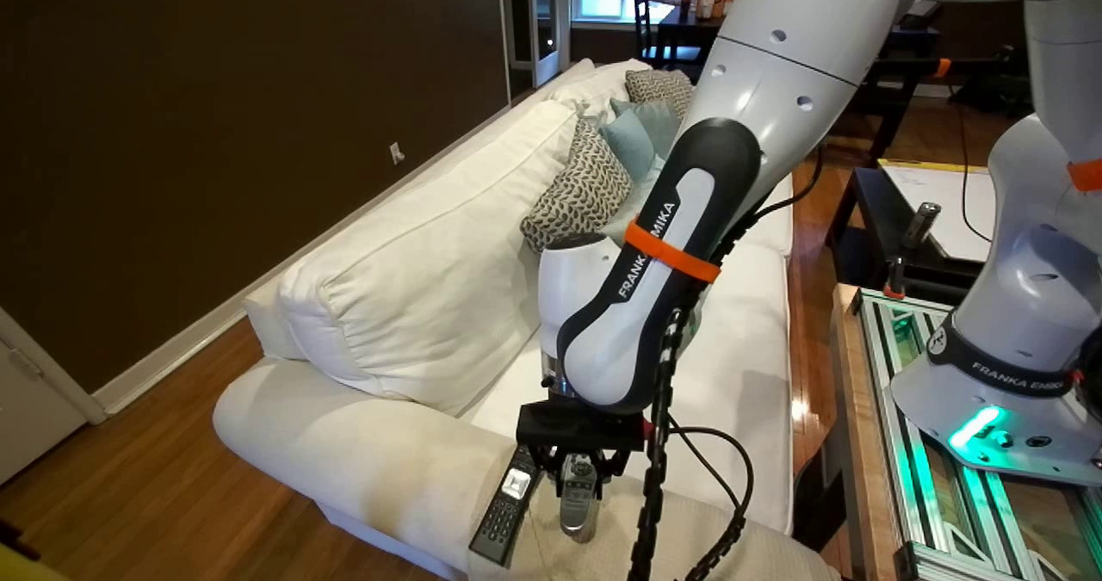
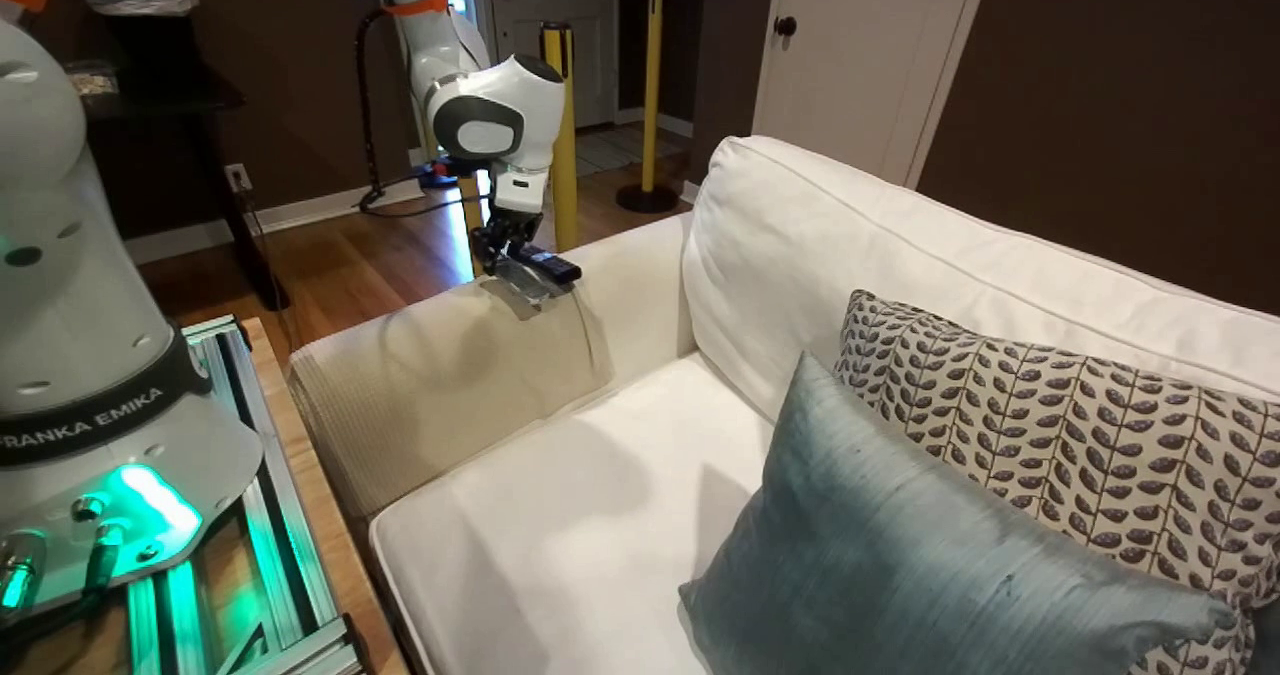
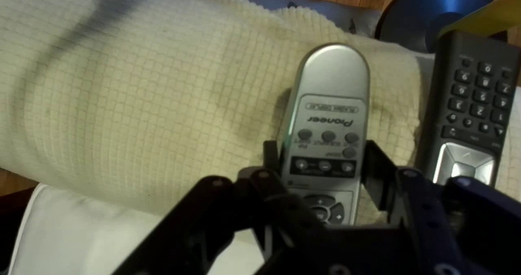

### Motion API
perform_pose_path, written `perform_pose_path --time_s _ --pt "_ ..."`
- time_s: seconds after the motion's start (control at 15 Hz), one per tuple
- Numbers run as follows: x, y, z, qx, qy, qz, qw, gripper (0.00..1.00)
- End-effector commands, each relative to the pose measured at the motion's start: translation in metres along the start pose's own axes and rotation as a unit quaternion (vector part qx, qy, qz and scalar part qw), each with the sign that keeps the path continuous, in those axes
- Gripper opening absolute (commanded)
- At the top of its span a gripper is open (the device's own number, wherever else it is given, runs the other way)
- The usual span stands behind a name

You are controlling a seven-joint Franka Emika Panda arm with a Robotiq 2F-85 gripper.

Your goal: Move the blue pillow on the left to the right and then put the grey remote on the armrest

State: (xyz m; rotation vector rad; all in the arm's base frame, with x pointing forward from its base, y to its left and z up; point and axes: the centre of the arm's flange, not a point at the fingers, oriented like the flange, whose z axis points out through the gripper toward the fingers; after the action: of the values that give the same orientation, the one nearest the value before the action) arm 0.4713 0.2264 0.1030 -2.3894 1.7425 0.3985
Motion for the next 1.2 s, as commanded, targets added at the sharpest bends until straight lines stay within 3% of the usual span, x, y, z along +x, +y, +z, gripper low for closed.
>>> perform_pose_path --time_s 0.0,0.6,0.67,0.73,0.93,1.13 --pt "-0.007 -0.014 0.017 -0.012 -0.006 0.003 0.9999 0.27" --pt "-0.013 -0.036 0.040 -0.037 -0.019 -0.007 0.9991 0.27" --pt "-0.013 -0.037 0.040 -0.039 -0.019 -0.007 0.9990 0.65" --pt "-0.013 -0.038 0.040 -0.042 -0.022 -0.007 0.9989 0.77" --pt "-0.014 -0.039 0.039 -0.047 -0.020 -0.005 0.9987 0.98" --pt "-0.014 -0.039 0.037 -0.051 -0.019 -0.006 0.9985 1.00"
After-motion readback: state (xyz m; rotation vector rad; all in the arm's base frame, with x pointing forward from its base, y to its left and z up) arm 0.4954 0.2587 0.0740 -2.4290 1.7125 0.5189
